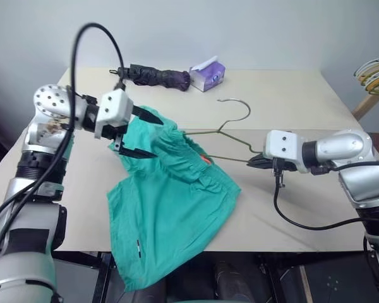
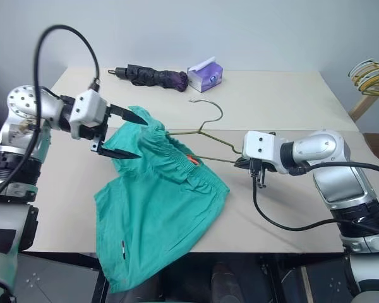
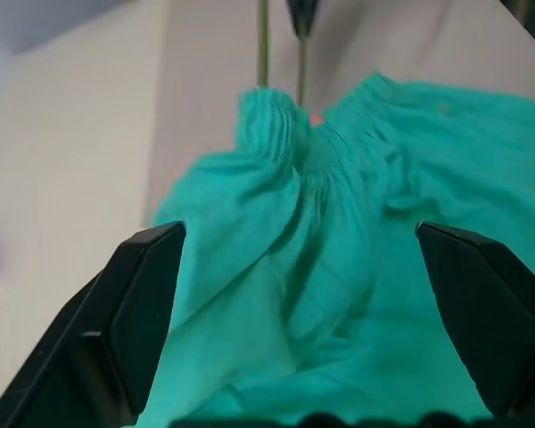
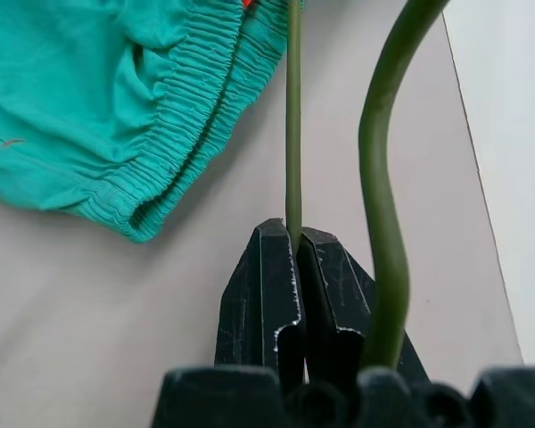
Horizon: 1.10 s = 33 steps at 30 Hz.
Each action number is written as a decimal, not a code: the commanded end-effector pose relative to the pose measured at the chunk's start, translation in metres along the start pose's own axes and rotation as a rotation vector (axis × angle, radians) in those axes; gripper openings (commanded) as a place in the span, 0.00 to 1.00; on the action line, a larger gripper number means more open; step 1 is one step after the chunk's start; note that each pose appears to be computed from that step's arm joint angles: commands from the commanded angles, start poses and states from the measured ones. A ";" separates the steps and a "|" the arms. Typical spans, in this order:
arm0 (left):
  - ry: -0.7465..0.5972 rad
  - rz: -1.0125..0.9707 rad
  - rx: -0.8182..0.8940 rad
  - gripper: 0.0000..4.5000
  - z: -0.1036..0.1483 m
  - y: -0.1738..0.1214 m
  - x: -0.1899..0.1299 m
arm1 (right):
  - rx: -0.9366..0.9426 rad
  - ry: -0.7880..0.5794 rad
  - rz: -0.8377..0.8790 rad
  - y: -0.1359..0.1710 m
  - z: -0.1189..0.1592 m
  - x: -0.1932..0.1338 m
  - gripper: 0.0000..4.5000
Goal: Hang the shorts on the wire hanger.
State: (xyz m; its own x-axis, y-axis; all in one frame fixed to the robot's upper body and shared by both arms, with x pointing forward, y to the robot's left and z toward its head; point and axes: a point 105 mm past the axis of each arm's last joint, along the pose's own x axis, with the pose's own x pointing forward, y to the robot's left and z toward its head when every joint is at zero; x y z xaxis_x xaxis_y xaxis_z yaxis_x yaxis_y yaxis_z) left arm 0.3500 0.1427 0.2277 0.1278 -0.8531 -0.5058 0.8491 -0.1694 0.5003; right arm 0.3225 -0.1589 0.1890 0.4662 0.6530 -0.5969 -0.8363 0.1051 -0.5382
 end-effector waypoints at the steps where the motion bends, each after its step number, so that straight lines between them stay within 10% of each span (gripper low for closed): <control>1: 0.074 -0.027 0.092 1.00 -0.003 0.007 0.006 | -0.064 -0.034 -0.011 -0.005 0.019 -0.010 0.00; 5: 0.117 -0.022 0.112 0.88 -0.014 0.012 0.021 | -0.052 -0.075 0.006 -0.003 0.030 -0.012 0.00; 17: 0.076 0.004 0.077 0.05 -0.015 0.013 0.025 | -0.012 -0.122 0.026 -0.001 0.042 -0.018 0.00; 21: 0.043 -0.018 0.043 0.01 -0.012 0.010 0.023 | -0.017 -0.139 0.036 0.001 0.044 -0.017 0.00; 33: 0.000 0.014 -0.056 0.00 -0.012 -0.004 0.003 | 0.253 -0.012 -0.241 -0.020 -0.021 -0.055 0.82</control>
State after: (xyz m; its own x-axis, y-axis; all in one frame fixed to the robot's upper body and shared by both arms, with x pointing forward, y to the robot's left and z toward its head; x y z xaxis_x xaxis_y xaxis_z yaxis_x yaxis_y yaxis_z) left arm 0.3564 0.1476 0.1996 0.1319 -0.8335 -0.5365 0.8950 -0.1325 0.4259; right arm 0.3189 -0.2015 0.2068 0.5976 0.6167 -0.5123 -0.7960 0.3797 -0.4714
